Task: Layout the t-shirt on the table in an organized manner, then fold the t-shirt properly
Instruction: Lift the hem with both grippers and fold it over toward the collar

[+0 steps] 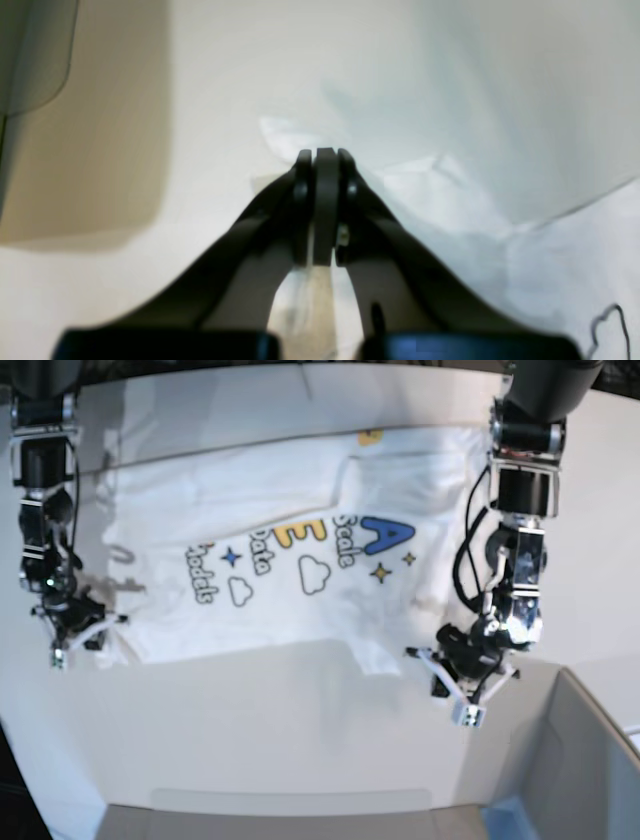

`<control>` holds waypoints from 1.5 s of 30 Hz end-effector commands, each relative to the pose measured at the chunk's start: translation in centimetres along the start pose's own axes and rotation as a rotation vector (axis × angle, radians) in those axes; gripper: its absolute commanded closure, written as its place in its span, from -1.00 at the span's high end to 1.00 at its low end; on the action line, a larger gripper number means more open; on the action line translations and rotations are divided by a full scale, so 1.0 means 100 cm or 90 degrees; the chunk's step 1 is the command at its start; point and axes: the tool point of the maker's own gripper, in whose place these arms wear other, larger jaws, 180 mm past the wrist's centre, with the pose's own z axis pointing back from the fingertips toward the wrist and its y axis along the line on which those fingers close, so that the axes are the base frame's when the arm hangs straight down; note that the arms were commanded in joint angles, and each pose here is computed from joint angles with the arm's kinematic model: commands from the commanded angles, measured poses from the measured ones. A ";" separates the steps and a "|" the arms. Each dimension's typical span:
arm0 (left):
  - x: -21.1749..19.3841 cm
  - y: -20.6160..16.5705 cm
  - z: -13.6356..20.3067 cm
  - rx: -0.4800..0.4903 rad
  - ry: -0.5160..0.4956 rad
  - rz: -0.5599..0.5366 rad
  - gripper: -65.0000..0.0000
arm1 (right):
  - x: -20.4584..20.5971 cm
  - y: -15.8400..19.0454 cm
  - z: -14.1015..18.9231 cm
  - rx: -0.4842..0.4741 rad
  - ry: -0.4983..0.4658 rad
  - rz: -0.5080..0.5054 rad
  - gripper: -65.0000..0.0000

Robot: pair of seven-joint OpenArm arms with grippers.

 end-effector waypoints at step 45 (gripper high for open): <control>-0.063 -0.008 0.139 0.045 -0.004 -0.005 -1.00 | 0.010 -0.049 0.056 -0.056 -0.094 -0.044 -1.00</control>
